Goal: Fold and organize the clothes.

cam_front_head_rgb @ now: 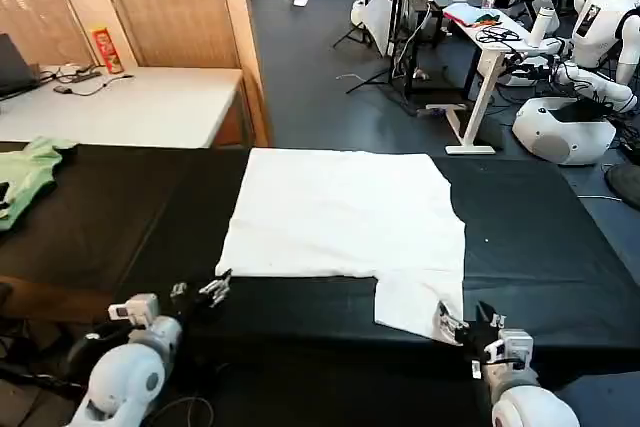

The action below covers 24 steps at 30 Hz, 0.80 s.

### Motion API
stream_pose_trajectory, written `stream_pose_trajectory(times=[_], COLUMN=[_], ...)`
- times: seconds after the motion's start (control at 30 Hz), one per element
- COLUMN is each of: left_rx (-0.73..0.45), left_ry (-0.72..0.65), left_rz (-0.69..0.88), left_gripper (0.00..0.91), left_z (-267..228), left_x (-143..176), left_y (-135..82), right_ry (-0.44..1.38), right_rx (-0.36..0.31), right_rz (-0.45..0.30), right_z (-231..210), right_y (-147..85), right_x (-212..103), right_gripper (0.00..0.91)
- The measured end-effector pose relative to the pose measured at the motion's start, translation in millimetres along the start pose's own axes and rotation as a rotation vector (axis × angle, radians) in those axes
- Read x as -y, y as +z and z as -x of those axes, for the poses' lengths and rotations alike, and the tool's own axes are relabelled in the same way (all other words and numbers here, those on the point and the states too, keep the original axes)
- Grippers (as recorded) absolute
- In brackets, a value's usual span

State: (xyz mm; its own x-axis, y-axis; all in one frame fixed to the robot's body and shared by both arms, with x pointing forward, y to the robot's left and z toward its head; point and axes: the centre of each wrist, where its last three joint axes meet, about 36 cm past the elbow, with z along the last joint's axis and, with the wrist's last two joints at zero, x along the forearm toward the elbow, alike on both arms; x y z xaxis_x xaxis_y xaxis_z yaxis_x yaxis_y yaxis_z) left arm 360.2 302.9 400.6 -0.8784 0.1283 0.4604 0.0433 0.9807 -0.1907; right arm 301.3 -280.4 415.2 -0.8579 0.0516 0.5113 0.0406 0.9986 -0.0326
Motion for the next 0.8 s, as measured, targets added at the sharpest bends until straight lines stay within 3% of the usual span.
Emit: stream_pose_trajectory(times=[0.27, 0.8], left_rx=[0.001, 0.030], left_ry=[-0.008, -0.051], left_rz=[0.054, 0.102], left_gripper=[0.000, 0.000], left_z=[0, -55], left_x=[3, 4], left_y=[4, 3], right_ry=[-0.008, 0.051], right_rx=[-0.006, -0.036], right_rz=[0.002, 0.022], right_z=[-4, -80], right_y=[2, -19], right_x=[-6, -17], right_gripper=[0.010, 0.010])
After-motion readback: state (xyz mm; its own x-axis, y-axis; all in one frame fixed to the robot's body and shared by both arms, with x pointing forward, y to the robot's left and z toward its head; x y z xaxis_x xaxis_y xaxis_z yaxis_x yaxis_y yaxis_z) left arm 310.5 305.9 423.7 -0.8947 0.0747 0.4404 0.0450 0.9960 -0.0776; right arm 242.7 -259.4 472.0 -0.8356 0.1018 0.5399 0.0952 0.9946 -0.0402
